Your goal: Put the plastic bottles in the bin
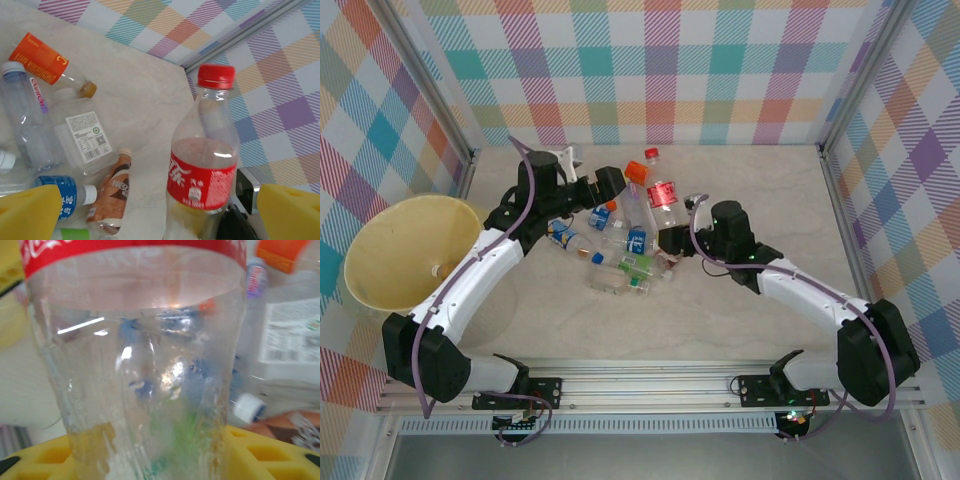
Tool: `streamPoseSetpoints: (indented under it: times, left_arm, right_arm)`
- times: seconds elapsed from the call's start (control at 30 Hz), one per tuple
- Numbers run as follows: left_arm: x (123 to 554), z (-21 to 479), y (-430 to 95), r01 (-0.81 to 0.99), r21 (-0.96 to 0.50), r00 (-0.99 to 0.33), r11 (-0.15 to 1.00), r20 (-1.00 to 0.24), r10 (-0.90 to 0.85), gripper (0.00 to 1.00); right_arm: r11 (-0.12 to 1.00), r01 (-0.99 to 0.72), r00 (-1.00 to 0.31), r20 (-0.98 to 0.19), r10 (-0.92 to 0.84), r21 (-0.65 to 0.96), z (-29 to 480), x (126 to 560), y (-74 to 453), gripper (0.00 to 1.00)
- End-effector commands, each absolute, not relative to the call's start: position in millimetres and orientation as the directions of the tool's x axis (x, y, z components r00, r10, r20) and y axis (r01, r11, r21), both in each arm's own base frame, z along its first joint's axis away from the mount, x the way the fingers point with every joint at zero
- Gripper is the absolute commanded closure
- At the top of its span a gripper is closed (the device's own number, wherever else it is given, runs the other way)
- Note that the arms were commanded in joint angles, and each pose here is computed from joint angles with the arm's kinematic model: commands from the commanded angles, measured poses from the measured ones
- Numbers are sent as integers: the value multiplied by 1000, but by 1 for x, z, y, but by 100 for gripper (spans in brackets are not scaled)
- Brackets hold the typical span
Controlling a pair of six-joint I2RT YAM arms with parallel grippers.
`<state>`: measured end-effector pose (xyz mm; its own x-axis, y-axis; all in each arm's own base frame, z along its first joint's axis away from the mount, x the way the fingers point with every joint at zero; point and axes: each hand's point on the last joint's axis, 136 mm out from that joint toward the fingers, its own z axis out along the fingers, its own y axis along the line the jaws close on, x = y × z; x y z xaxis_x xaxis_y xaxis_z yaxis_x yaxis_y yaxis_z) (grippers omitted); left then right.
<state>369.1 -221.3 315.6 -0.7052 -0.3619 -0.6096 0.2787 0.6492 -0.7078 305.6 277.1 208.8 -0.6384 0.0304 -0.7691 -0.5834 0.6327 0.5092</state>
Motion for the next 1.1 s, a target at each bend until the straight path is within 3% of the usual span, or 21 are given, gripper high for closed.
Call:
streamPoseSetpoints:
  times: [0.0,0.3,0.57,0.93,1.07]
  left_arm:
    - [370,337,-229,331,-728,-671,600,-629,-393,0]
    - [378,341,-227,313,-743,-655,592,-620,-431,1]
    - [384,339,-215,245,-729,-632,639,-620,-465,10]
    - [381,336,-212,243,-710,-629,661,-634,-450,55]
    - [378,337,-212,255,-711,-626,655,-637,-448,62]
  right_arm:
    - [522,-708,-578,-815,-39,476,231,293,302,54]
    - [443,-768,-560,-821,-115,462,237,278,330,55]
    - [371,-812,-542,-818,-192,451,237,261,349,54]
    - [316,-833,-534,-808,-248,453,234,251,364,54]
    - [309,-840,-523,-817,-243,446,237,252,366,45]
